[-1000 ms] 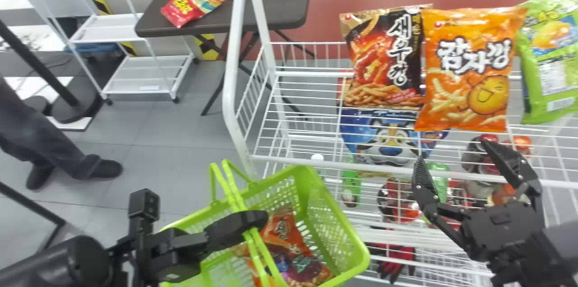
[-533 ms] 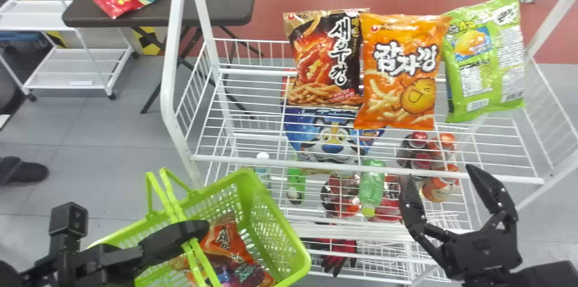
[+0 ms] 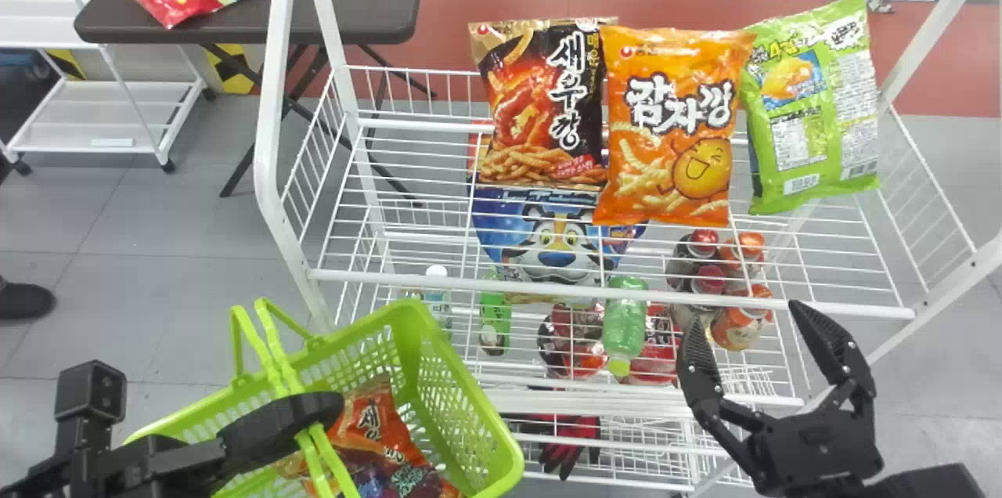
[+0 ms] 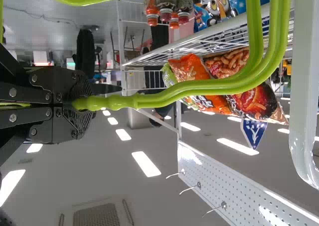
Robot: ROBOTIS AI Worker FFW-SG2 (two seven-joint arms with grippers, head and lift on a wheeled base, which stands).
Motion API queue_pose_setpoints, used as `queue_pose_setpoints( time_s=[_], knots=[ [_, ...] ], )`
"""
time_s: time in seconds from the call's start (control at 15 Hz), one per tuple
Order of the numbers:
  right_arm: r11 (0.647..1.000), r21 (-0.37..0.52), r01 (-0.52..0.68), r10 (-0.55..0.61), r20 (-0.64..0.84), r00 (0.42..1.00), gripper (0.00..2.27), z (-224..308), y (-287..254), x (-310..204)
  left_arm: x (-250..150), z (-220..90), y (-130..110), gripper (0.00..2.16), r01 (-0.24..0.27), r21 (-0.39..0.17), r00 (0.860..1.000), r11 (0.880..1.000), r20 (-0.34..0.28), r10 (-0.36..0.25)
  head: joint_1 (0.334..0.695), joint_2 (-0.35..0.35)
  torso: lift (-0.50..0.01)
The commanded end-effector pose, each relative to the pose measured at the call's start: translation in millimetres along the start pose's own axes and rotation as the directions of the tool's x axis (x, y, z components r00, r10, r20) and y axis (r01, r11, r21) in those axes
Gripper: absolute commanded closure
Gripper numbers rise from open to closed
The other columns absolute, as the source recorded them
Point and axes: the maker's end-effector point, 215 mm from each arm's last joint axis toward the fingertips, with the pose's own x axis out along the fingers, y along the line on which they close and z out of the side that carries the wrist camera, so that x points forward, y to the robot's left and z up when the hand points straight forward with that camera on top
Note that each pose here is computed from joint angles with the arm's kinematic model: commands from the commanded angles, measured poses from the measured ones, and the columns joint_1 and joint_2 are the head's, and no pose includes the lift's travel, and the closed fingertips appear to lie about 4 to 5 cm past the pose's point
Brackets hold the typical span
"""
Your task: Hold basket handle with left hand then pick Saewookkang with right hand and place into basket
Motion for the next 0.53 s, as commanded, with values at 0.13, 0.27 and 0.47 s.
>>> queue_pose_setpoints(
  time_s=[0.13, 0.27, 0.47],
  knots=[
    [1.000, 0.003, 0.000, 0.000, -0.004, 1.000, 0.05, -0.3, 1.4, -3.3, 0.3, -7.7, -0.7, 2.15, 0.001, -0.032, 1.000, 0.999, -0.002, -0.001, 0.695, -0.014, -0.019],
    [1.000, 0.005, 0.001, -0.001, -0.008, 1.000, 0.05, -1.5, 1.9, -4.3, 0.0, -9.4, 0.0, 2.15, -0.001, -0.034, 1.000, 0.999, -0.002, 0.001, 0.695, -0.015, -0.019],
    [1.000, 0.010, -0.003, 0.003, -0.010, 1.000, 0.05, -2.2, 5.4, -4.9, -0.4, -11.2, -0.7, 2.15, -0.002, -0.032, 1.000, 0.999, -0.004, 0.002, 0.695, -0.016, -0.019]
  ],
)
